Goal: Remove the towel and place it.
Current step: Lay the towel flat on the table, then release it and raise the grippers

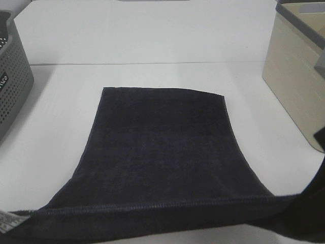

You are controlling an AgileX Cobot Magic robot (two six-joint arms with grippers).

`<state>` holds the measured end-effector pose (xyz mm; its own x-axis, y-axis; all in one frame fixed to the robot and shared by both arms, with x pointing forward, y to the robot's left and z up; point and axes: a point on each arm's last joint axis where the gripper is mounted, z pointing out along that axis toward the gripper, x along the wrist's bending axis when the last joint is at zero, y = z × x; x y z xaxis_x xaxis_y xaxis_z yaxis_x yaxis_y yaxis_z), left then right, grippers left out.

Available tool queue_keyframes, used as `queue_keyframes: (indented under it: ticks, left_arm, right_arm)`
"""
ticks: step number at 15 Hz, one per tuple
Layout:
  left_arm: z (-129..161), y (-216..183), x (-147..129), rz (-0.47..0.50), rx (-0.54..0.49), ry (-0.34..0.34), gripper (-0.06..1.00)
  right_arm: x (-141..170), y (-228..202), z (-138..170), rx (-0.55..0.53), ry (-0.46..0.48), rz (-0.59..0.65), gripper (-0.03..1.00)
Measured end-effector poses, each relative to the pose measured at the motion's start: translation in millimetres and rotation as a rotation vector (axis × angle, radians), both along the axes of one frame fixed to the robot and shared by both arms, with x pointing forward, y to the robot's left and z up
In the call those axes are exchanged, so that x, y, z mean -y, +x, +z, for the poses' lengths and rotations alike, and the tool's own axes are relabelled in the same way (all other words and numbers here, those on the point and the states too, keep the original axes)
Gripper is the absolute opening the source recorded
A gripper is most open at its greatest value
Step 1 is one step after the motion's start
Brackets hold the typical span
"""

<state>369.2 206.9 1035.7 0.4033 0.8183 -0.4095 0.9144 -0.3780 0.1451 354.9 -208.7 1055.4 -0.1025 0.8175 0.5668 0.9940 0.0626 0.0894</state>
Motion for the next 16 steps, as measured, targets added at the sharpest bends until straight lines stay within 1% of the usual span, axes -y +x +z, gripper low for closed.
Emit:
queue_keyframes:
  ticks: [4, 8, 13, 16]
  left_arm:
    - [-21.5, -8.5, 10.4, -0.01, -0.118, 0.044, 0.0]
    - [-42.5, -2.1, 23.4, -0.049, -0.22, 0.105, 0.0]
    - [-62.7, 6.7, 28.5, -0.039, -0.319, 0.16, 0.0]
    - [-78.5, 12.6, 32.5, -0.03, -0.387, 0.19, 0.0]
  right_arm:
    - [1.3, 0.6, -29.1, -0.118, -0.062, 0.011, 0.02]
    - [-0.7, 15.4, -52.4, -0.202, -0.138, 0.093, 0.02]
    - [-5.4, 30.1, -79.6, -0.322, -0.175, 0.164, 0.02]
    - [-7.7, 37.4, -99.1, -0.415, -0.198, 0.194, 0.02]
